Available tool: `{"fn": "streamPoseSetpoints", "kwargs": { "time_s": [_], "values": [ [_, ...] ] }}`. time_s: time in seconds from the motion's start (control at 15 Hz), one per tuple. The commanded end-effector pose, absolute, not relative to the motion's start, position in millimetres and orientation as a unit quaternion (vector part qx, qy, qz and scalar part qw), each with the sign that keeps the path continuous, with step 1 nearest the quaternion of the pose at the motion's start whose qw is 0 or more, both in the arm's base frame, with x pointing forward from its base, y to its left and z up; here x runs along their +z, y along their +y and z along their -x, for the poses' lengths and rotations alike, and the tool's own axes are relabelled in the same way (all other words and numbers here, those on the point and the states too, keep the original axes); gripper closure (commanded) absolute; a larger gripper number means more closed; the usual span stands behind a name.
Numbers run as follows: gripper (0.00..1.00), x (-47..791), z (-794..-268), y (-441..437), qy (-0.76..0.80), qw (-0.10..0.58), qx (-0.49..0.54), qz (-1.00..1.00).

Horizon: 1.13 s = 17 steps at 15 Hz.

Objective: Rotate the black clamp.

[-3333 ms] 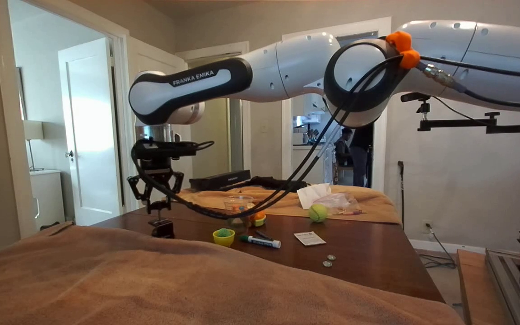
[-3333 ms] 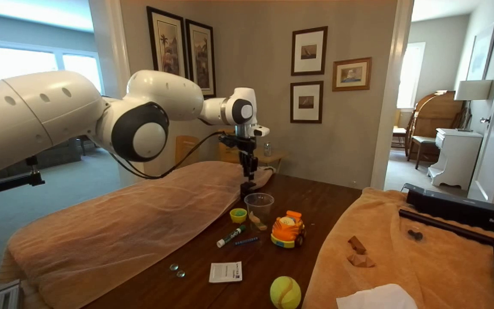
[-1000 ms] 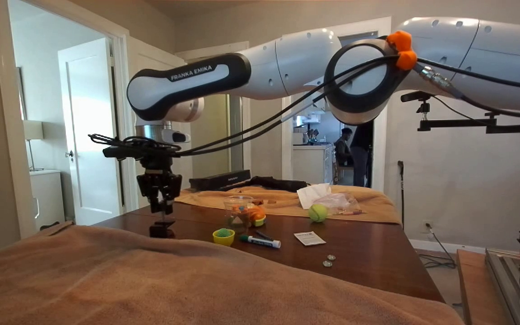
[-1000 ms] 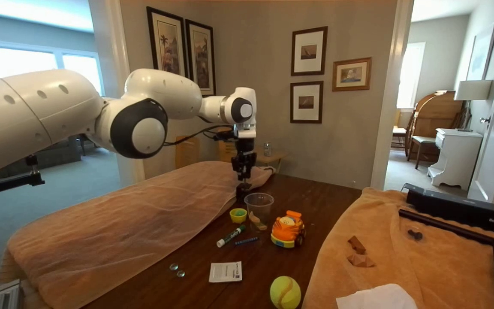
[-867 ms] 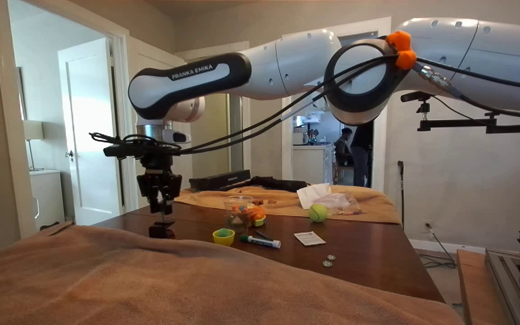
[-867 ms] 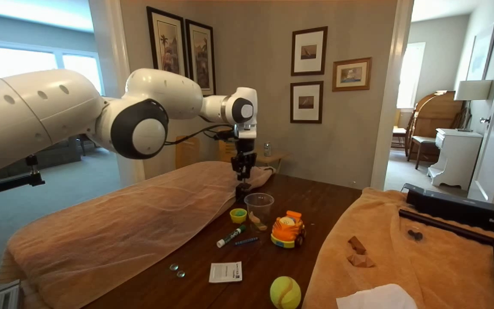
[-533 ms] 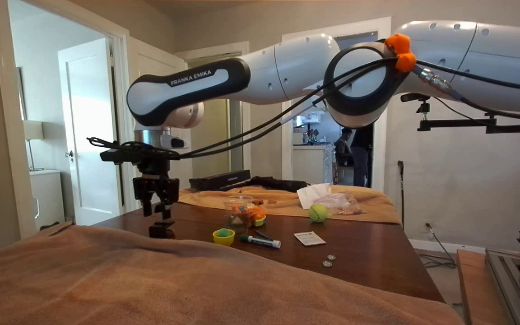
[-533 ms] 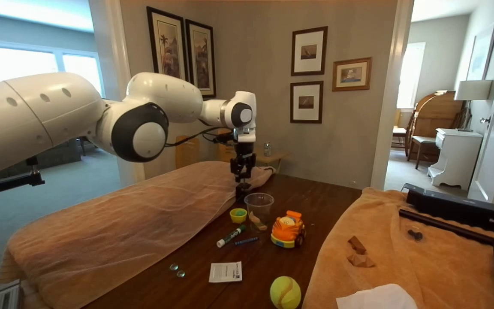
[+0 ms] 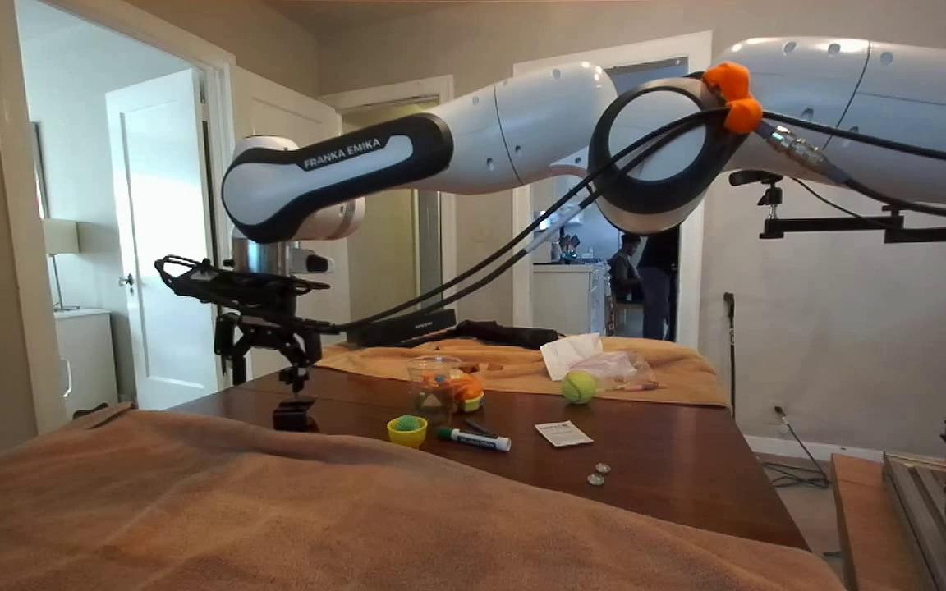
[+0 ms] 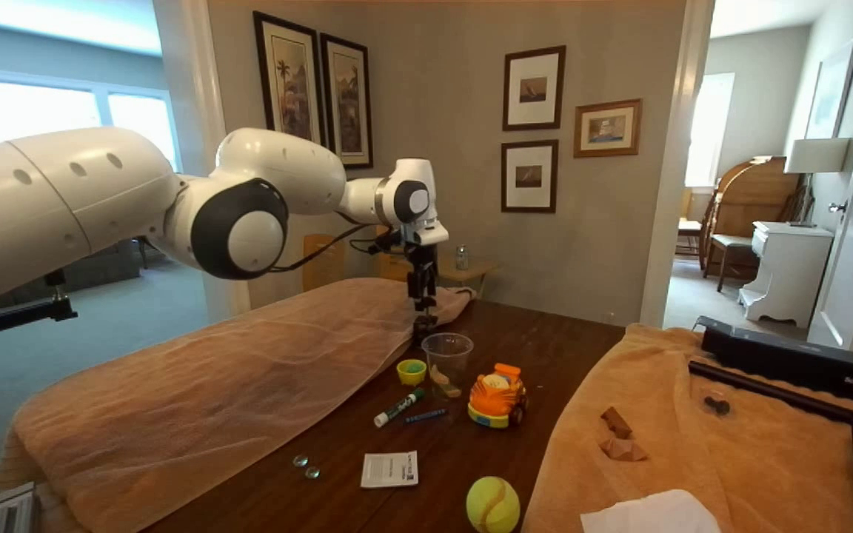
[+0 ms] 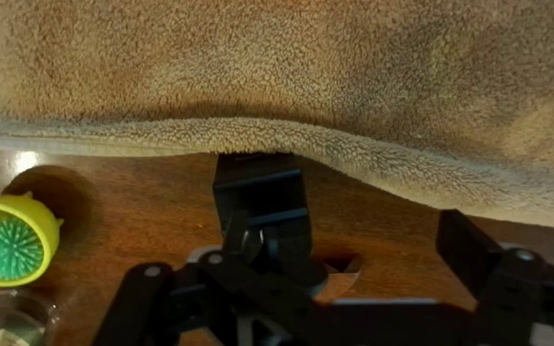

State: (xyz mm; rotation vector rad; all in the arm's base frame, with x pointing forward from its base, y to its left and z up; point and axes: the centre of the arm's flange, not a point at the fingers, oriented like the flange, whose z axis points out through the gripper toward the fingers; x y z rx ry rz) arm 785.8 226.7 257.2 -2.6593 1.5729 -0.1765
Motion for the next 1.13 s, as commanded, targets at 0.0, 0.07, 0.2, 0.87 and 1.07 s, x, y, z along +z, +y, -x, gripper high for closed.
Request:
{"fn": "streamPoseSetpoints", "kwargs": {
  "time_s": [0.0,0.07,0.2,0.87,1.07],
  "values": [
    [0.0,278,-751,211,0.421,0.016,-0.04,0.906],
    [0.0,283,-749,210,0.398,0.011,-0.034,0.917],
    [0.0,296,-743,207,0.35,0.004,-0.022,0.936],
    [0.0,338,-772,202,0.163,-0.015,-0.005,0.986],
    [0.0,339,-771,197,0.133,-0.017,0.002,0.991]
  ]
}}
